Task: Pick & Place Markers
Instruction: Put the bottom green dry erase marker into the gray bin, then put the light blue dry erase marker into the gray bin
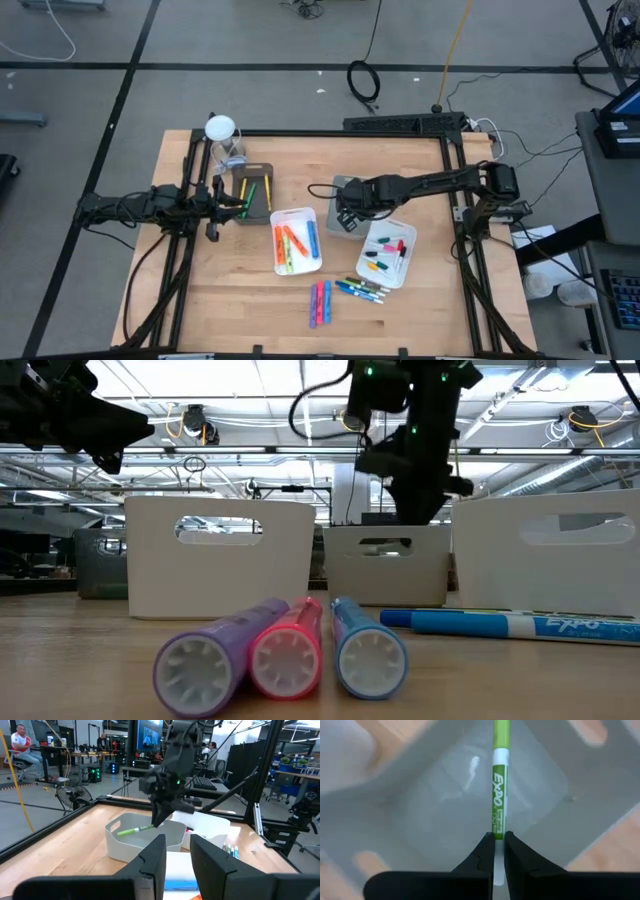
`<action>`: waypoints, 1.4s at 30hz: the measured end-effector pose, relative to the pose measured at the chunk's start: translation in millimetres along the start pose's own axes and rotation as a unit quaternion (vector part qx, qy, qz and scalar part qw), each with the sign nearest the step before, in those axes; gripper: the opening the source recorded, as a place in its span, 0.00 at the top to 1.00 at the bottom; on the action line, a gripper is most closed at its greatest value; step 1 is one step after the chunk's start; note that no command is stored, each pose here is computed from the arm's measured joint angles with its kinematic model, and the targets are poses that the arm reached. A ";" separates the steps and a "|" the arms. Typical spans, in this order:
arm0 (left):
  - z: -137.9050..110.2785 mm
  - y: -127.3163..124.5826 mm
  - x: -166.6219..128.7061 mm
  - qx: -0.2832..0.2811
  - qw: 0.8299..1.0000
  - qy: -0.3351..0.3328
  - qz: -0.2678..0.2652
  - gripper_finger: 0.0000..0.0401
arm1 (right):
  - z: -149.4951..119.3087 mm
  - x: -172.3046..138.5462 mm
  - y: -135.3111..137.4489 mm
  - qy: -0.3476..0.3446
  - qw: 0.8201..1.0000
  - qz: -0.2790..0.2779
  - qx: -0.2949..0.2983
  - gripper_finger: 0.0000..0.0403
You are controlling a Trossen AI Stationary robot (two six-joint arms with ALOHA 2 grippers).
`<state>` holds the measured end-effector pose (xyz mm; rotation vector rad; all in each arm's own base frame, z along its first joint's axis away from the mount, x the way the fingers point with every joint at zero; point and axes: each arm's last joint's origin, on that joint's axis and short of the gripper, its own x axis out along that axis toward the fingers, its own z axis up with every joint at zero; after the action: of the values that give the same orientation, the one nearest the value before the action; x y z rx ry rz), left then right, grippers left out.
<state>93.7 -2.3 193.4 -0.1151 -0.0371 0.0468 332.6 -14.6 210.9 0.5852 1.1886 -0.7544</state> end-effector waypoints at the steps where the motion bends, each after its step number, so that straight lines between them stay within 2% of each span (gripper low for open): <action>1: 0.0 0.0 0.0 0.000 1.000 0.000 0.000 0.77 | 1.2 -1.2 0.9 -0.006 1.000 0.006 0.000 0.97; 6: 0.0 0.0 0.0 0.000 1.000 0.000 0.000 0.77 | 1.6 -6.3 2.7 -0.014 0.999 0.027 -0.009 0.95; 18: 0.1 0.0 0.0 0.000 1.000 0.000 0.000 0.77 | -1.2 -15.8 6.4 -0.025 0.998 0.050 -0.029 0.77; 23: 0.0 0.0 0.0 0.000 1.000 0.000 0.000 0.77 | -10.0 -28.5 26.8 -0.042 0.985 0.140 -0.088 0.75; 28: 0.0 0.0 0.0 0.000 1.000 0.000 0.000 0.77 | -41.0 -63.7 66.8 -0.109 0.941 0.274 -0.165 0.77; 31: 0.0 0.0 0.0 0.000 1.000 0.000 0.000 0.77 | -70.7 -87.6 89.6 -0.149 0.900 0.346 -0.219 0.78; 35: 0.0 0.0 0.0 0.000 1.000 0.000 0.000 0.77 | -120.1 -115.6 115.7 -0.188 0.832 0.433 -0.291 0.78; 38: 0.1 0.0 0.0 0.000 1.000 0.000 0.000 0.77 | -153.2 -133.5 130.7 -0.215 0.777 0.497 -0.320 0.77; 42: 0.1 0.0 0.0 0.000 1.000 0.000 0.000 0.77 | -193.3 -143.5 144.4 -0.243 0.717 0.544 -0.363 0.75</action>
<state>93.7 -2.3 193.5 -0.1152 -0.0380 0.0464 302.9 251.0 296.8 0.2806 0.3881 0.5718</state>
